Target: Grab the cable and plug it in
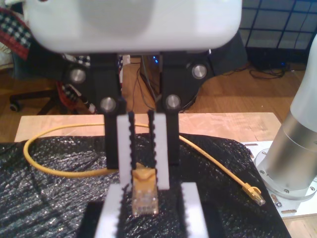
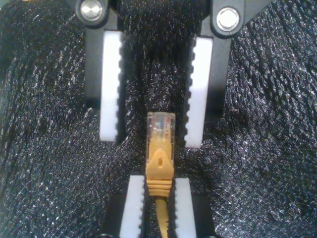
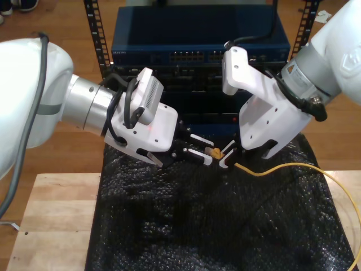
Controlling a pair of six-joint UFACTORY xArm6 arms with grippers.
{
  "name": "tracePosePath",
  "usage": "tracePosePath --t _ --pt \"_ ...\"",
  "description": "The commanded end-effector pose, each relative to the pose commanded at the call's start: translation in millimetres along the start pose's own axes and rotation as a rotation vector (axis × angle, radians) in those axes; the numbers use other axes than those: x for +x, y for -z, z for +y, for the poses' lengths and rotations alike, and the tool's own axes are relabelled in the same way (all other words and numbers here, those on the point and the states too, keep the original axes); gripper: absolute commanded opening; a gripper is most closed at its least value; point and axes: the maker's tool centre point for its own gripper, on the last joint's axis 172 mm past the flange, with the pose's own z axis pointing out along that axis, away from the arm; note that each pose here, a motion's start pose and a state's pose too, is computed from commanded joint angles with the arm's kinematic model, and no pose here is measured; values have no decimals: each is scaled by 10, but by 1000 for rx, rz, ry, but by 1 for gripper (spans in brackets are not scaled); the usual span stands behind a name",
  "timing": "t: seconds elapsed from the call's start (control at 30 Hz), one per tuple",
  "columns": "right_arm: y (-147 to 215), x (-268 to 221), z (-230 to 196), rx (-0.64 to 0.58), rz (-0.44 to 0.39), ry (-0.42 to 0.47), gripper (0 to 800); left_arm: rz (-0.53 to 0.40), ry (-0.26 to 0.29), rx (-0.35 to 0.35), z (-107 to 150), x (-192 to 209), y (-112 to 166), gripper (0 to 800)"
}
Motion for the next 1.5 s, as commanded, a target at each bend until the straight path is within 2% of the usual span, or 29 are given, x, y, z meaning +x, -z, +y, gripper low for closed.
tracePosePath --t 0.1,0.27,0.33,0.37,0.47,0.5,0.6,0.73,0.87,1.03,1.23,1.3,1.4,1.5 --pt "0 0 0 0 0 0 6 0 -2 -1 3 -5 -3 45" --pt "0 0 0 0 0 0 14 -2 -9 4 -9 7 7 2" --pt "0 0 0 0 0 2 50 -2 -9 4 -9 7 7 1" --pt "-11 -8 -1 2 -1 0 97 -1 -6 3 -6 2 4 1" --pt "-48 -22 6 14 -4 -1 414 -3 -5 7 -15 -8 5 1" --pt "-51 -20 19 14 -4 1 475 -4 -5 8 -18 -10 6 1" --pt "-24 -1 30 8 -3 27 614 -5 -5 12 -28 -7 22 1" --pt "74 75 75 -14 6 70 735 7 22 30 -77 -52 120 1" --pt "120 96 108 -24 12 67 784 38 71 12 -92 -123 128 1" --pt "243 198 153 -48 22 86 790 156 159 20 -225 -72 269 1" --pt "470 286 128 -103 35 122 786 173 165 20 -243 -35 349 1" --pt "518 303 106 -117 37 151 786 176 183 26 -255 -51 380 1" --pt "587 329 66 -135 40 207 786 193 267 27 -300 -107 461 1" --pt "658 359 -16 -155 47 243 781 221 339 -13 -271 -62 548 0"
